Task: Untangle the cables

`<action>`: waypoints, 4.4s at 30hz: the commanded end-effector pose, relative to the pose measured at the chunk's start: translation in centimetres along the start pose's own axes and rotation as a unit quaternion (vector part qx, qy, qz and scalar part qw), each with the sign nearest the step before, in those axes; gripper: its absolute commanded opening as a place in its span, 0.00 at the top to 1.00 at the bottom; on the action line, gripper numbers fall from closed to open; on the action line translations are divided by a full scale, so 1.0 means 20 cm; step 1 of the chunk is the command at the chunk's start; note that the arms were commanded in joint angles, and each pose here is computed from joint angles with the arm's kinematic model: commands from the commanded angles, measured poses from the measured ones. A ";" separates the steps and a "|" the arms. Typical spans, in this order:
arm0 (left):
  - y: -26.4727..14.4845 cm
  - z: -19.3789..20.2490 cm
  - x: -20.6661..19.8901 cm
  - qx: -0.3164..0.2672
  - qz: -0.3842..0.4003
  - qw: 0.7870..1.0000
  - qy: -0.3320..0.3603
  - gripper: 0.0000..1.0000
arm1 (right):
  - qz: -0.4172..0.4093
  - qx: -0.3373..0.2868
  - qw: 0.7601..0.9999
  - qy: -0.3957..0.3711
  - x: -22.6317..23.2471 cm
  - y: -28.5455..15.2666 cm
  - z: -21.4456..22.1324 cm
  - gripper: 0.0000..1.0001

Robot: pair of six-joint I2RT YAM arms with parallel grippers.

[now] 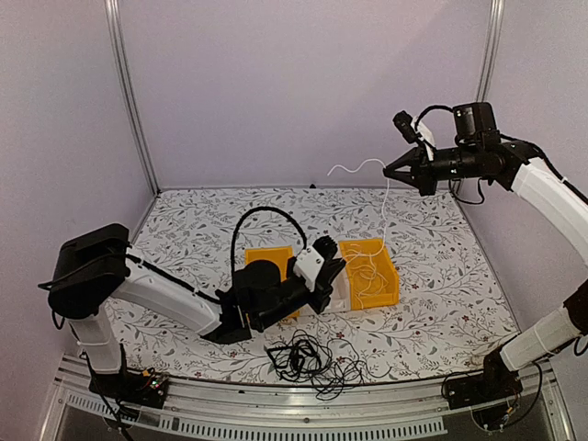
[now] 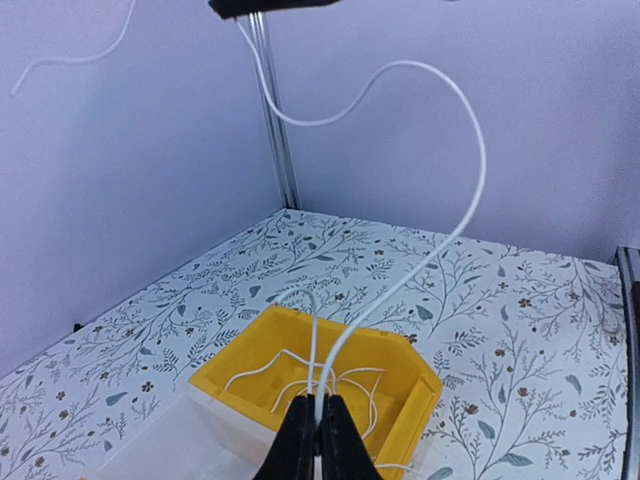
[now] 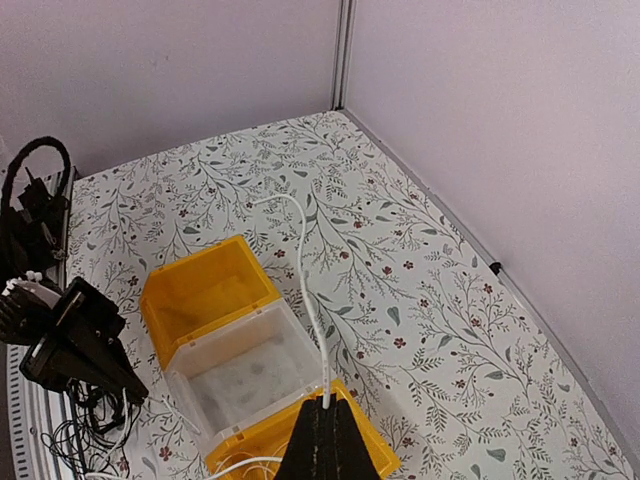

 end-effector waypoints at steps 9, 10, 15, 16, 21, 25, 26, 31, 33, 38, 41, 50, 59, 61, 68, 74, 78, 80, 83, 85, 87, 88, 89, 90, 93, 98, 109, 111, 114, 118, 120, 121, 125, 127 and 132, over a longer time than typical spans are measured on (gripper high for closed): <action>0.33 -0.05 0.01 0.022 -0.017 0.996 -0.086 1.00 | -0.013 0.168 0.982 0.083 -0.04 0.31 0.64 1.00; 0.35 -0.04 0.02 0.024 -0.012 0.994 -0.104 1.00 | -0.018 0.179 0.979 0.092 -0.04 0.33 0.69 1.00; 0.41 0.02 0.07 0.040 -0.008 0.987 -0.158 1.00 | -0.023 0.218 0.968 0.124 -0.07 0.43 0.84 1.00; 0.42 0.02 0.07 0.041 -0.011 0.986 -0.161 1.00 | -0.023 0.221 0.967 0.126 -0.07 0.43 0.84 1.00; 0.42 0.02 0.09 0.040 -0.023 0.984 -0.170 1.00 | -0.038 0.239 0.960 0.142 -0.04 0.41 0.86 1.00; 0.40 0.00 0.10 0.031 -0.031 0.984 -0.171 1.00 | -0.044 0.246 0.957 0.145 0.00 0.35 0.83 1.00; 0.40 0.00 0.10 0.028 -0.031 0.985 -0.170 1.00 | -0.046 0.245 0.957 0.145 0.01 0.33 0.82 1.00; 0.40 -0.05 0.10 0.006 -0.012 0.987 -0.158 1.00 | -0.026 0.229 0.963 0.138 0.04 0.24 0.73 1.00; 0.39 -0.06 0.09 -0.007 0.005 0.988 -0.155 1.00 | 0.004 0.226 0.966 0.128 0.04 0.21 0.71 1.00; 0.38 -0.06 0.07 -0.011 0.030 0.988 -0.154 1.00 | 0.038 0.238 0.963 0.120 0.02 0.22 0.77 1.00; 0.38 -0.04 0.07 -0.002 0.029 0.987 -0.161 1.00 | 0.008 0.251 0.959 0.134 0.02 0.26 0.80 1.00; 0.39 0.03 0.09 0.037 -0.008 0.985 -0.168 1.00 | -0.051 0.253 0.951 0.171 -0.01 0.38 0.86 0.92; 0.36 0.05 0.16 0.058 -0.029 0.984 -0.165 1.00 | 0.019 0.196 0.965 0.174 -0.16 0.23 0.75 0.40; 0.37 0.05 0.18 0.067 -0.034 0.983 -0.165 1.00 | 0.040 0.183 0.967 0.175 -0.20 0.18 0.74 0.39; 0.51 0.04 0.24 0.118 -0.052 0.980 -0.154 1.00 | 0.103 0.138 0.973 0.153 -0.23 0.10 0.83 0.38; 0.63 0.05 0.29 0.186 -0.053 0.975 -0.106 1.00 | 0.093 0.114 0.982 0.119 -0.17 0.06 0.81 0.37; 0.59 0.04 0.30 0.222 -0.046 0.971 -0.078 1.00 | 0.035 0.095 0.988 0.116 -0.11 0.05 0.81 0.36; 0.57 0.01 0.30 0.235 -0.032 0.969 -0.066 1.00 | 0.026 0.094 0.989 0.116 -0.10 0.06 0.82 0.35; 0.54 -0.02 0.29 0.266 -0.002 0.963 -0.053 1.00 | 0.021 0.099 0.988 0.120 -0.11 0.08 0.84 0.35; 0.52 -0.03 0.28 0.281 0.016 0.958 -0.053 1.00 | 0.017 0.102 0.987 0.123 -0.12 0.09 0.84 0.34; 0.50 -0.05 0.29 0.282 0.025 0.957 -0.061 1.00 | 0.011 0.105 0.987 0.125 -0.12 0.09 0.85 0.34; 0.50 -0.06 0.28 0.282 0.029 0.957 -0.066 1.00 | 0.005 0.105 0.986 0.126 -0.11 0.10 0.86 0.33; 0.50 -0.06 0.29 0.286 0.032 0.955 -0.069 1.00 | 0.002 0.106 0.986 0.127 -0.11 0.10 0.86 0.33; 0.52 -0.07 0.29 0.287 0.035 0.955 -0.071 1.00 | 0.000 0.107 0.986 0.128 -0.11 0.10 0.87 0.33; 0.59 -0.07 0.29 0.304 0.037 0.949 -0.071 1.00 | -0.004 0.110 0.986 0.129 -0.11 0.11 0.87 0.32; 0.69 -0.01 0.26 0.322 0.045 0.943 -0.076 1.00 | -0.015 0.108 0.986 0.127 -0.10 0.10 0.87 0.32; 0.75 0.08 0.24 0.337 0.058 0.934 -0.107 1.00 | -0.015 0.109 0.986 0.126 -0.10 0.11 0.88 0.32; 0.75 0.08 0.23 0.337 0.060 0.933 -0.108 0.96 | -0.016 0.110 0.986 0.127 -0.10 0.11 0.88 0.32; 0.74 0.05 0.25 0.332 0.049 0.936 -0.104 0.79 | -0.018 0.112 0.985 0.129 -0.10 0.11 0.89 0.32; 0.68 -0.05 0.28 0.314 0.032 0.944 -0.094 0.69 | -0.020 0.113 0.985 0.129 -0.10 0.11 0.89 0.32; 0.64 -0.08 0.31 0.314 0.019 0.945 -0.086 0.65 | -0.020 0.114 0.985 0.129 -0.10 0.12 0.90 0.32; 0.61 -0.09 0.32 0.316 0.011 0.945 -0.081 0.63 | -0.021 0.114 0.985 0.129 -0.10 0.12 0.90 0.32; 0.48 -0.15 0.36 0.306 -0.007 0.949 -0.074 0.59 | -0.024 0.119 0.984 0.129 -0.10 0.13 0.91 0.32; 0.40 -0.17 0.36 0.294 -0.002 0.953 -0.073 0.58 | -0.025 0.121 0.984 0.127 -0.10 0.14 0.91 0.32; 0.19 -0.20 0.34 0.256 0.063 0.963 -0.062 0.57 | -0.012 0.120 0.987 0.109 -0.10 0.13 0.87 0.32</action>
Point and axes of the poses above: each gripper's point midway between its finger pads, its own y axis out along the fingers, its own x axis along the line the jaws close on, z = x × y, the point moved 10 cm from there along -y, back along the fingers, and after that the axes turned 1 degree about y, right-handed, at the moved point
